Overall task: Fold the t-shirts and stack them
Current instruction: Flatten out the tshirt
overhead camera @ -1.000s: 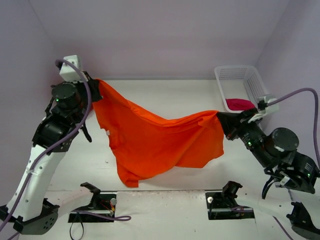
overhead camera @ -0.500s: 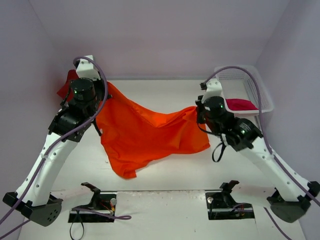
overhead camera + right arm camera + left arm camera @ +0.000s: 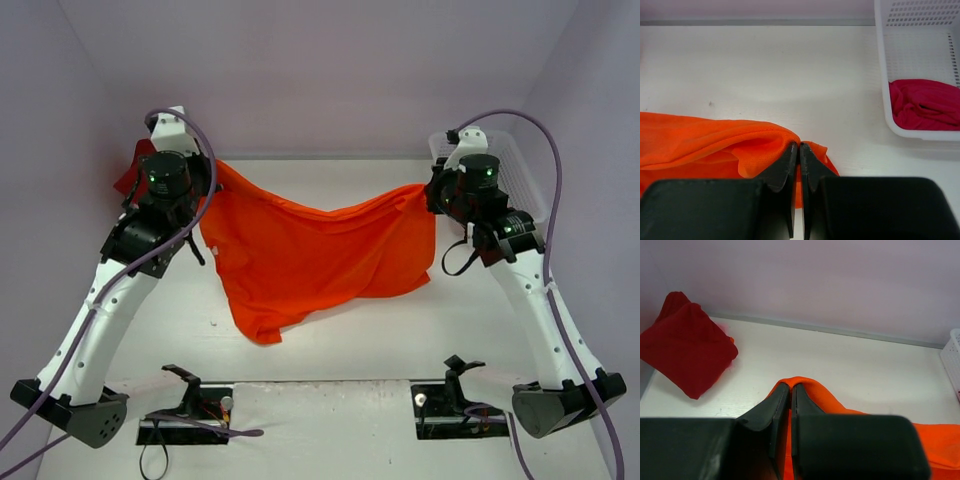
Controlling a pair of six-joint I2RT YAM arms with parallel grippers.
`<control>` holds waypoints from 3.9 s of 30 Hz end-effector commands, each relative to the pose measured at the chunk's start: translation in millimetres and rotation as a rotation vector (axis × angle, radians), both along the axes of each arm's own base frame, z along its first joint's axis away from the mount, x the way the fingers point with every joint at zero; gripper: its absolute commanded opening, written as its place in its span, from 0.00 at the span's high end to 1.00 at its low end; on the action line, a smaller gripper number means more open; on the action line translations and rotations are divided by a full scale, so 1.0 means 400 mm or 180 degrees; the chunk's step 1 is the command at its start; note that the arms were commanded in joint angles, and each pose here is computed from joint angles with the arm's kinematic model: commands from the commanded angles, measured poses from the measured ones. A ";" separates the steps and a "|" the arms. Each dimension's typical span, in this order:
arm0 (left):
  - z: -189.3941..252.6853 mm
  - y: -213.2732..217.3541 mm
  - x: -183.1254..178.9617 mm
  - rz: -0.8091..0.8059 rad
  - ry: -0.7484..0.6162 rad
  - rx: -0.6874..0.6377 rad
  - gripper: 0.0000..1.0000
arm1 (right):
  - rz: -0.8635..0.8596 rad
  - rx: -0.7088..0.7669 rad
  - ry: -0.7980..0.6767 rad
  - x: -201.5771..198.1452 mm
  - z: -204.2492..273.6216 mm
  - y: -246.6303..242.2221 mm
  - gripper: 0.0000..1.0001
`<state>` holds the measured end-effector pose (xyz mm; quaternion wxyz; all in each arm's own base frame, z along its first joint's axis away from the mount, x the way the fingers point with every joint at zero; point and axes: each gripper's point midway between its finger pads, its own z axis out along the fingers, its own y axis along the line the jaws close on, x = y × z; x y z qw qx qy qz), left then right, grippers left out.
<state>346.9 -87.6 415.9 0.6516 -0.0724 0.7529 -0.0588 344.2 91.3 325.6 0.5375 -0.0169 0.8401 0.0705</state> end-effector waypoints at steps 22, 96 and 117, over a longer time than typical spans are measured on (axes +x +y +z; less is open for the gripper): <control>-0.064 0.004 0.126 0.0122 -0.0005 -0.0158 1.00 | 0.0281 0.0225 -0.0068 0.131 -0.058 0.055 1.00; -0.428 -0.013 0.567 0.0340 0.0557 -0.0056 1.00 | -0.0249 -0.0043 0.0003 0.515 -0.338 -0.070 1.00; -0.384 -0.026 0.581 0.0203 0.0366 -0.0261 0.13 | -0.0560 -0.0340 -0.0181 0.548 -0.314 -0.124 0.00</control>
